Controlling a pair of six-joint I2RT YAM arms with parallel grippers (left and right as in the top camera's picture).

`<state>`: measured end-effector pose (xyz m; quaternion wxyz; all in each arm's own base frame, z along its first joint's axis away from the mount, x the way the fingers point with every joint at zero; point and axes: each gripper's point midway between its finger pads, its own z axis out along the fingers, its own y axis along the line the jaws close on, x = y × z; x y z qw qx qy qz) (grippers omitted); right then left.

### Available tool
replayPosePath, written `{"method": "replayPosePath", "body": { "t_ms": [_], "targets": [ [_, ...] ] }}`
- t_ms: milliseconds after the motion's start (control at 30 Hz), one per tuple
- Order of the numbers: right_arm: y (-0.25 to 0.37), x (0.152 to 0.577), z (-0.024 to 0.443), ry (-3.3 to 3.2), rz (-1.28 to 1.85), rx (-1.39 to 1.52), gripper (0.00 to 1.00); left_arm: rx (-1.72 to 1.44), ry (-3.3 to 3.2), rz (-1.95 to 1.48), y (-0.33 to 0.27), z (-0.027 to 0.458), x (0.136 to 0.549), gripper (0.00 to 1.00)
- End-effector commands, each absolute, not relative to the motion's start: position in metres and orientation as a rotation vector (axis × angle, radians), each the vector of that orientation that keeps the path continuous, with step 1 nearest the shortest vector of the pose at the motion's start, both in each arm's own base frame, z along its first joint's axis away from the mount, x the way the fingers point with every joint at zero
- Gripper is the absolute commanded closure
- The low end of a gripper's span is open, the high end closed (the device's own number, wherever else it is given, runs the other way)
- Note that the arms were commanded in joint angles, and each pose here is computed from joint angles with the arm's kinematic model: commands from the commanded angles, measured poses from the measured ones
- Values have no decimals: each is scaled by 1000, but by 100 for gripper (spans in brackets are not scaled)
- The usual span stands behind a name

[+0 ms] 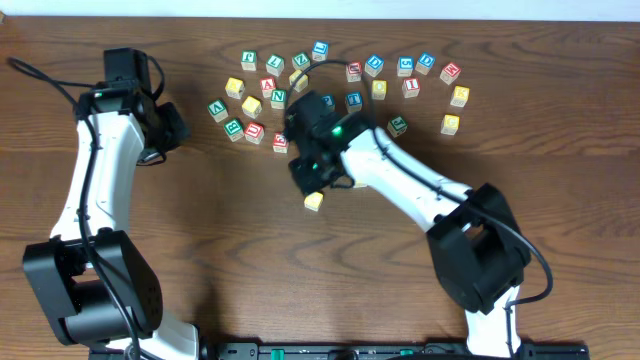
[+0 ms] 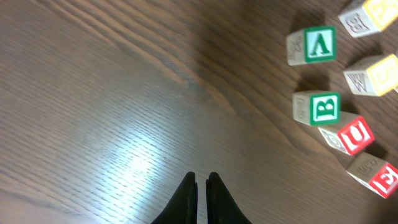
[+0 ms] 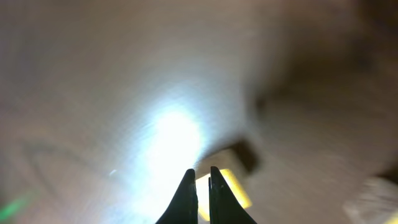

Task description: Spell out CORL

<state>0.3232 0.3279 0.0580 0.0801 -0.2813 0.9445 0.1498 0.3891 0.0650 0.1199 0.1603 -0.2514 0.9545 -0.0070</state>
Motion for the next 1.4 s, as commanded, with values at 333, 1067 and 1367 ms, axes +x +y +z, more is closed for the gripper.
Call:
{"method": "replayPosePath", "body": {
  "t_ms": [333,1067,1367],
  "targets": [
    [329,289,27,2858,283,-1096,93,-751,2722,28,80,121,384,92],
    [289,318,12,2932,111,-917,95,-752,2726,28,80,121,383,92],
    [281,322,12,2901,68,-1004,95,-753,2727,28,80,121,383,92]
  ]
}}
